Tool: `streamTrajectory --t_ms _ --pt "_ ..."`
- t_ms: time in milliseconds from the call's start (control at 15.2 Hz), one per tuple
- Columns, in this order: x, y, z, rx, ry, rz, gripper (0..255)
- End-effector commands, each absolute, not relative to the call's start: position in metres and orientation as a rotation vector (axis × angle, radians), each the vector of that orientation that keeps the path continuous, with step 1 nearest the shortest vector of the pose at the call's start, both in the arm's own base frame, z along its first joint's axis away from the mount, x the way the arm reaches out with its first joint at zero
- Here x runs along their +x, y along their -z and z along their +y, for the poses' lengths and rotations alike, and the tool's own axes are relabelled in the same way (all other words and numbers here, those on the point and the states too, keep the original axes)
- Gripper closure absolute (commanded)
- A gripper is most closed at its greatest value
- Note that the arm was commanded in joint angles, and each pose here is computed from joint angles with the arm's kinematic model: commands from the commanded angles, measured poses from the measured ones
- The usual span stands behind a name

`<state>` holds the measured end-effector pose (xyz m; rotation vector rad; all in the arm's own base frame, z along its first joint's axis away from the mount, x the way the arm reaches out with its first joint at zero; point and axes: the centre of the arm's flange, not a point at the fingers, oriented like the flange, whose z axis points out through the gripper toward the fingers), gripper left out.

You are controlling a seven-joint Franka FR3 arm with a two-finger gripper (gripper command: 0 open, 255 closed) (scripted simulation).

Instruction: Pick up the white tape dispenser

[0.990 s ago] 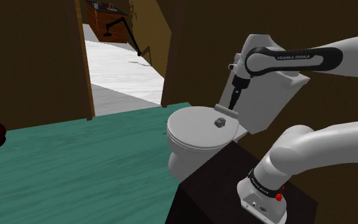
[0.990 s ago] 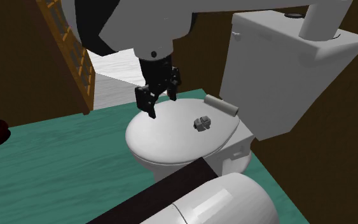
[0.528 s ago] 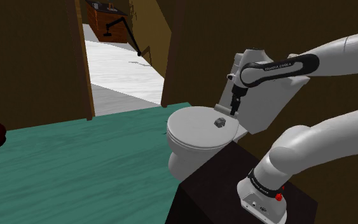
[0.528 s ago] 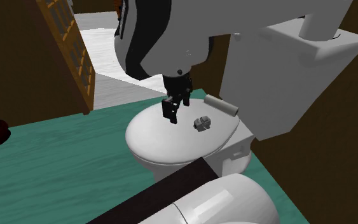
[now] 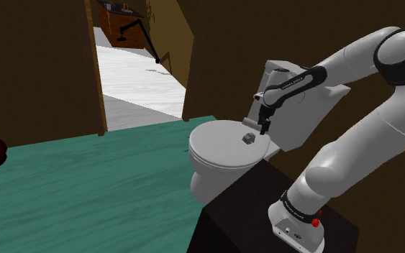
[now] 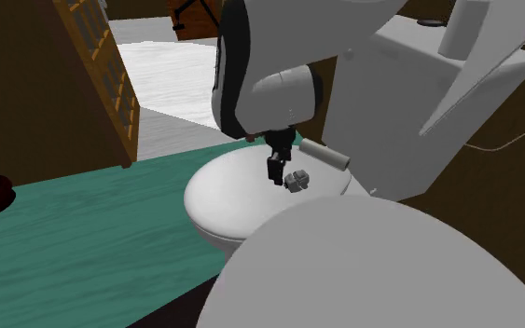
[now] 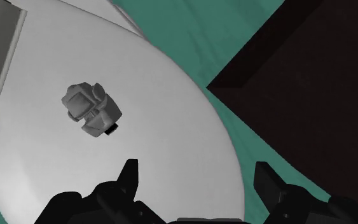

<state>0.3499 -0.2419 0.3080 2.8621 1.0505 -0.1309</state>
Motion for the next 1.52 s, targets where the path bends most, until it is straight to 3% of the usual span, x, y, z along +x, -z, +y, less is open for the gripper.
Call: streamTrajectory --t_ms 0,990,1452 --pt "0.357 -0.292 -0.259 2.826 0.137 1.116 0" --pt "0.434 -0.163 -0.377 2.559 0.185 1.538 0" --pt "0.434 -0.13 -0.378 2.556 0.186 1.541 0"
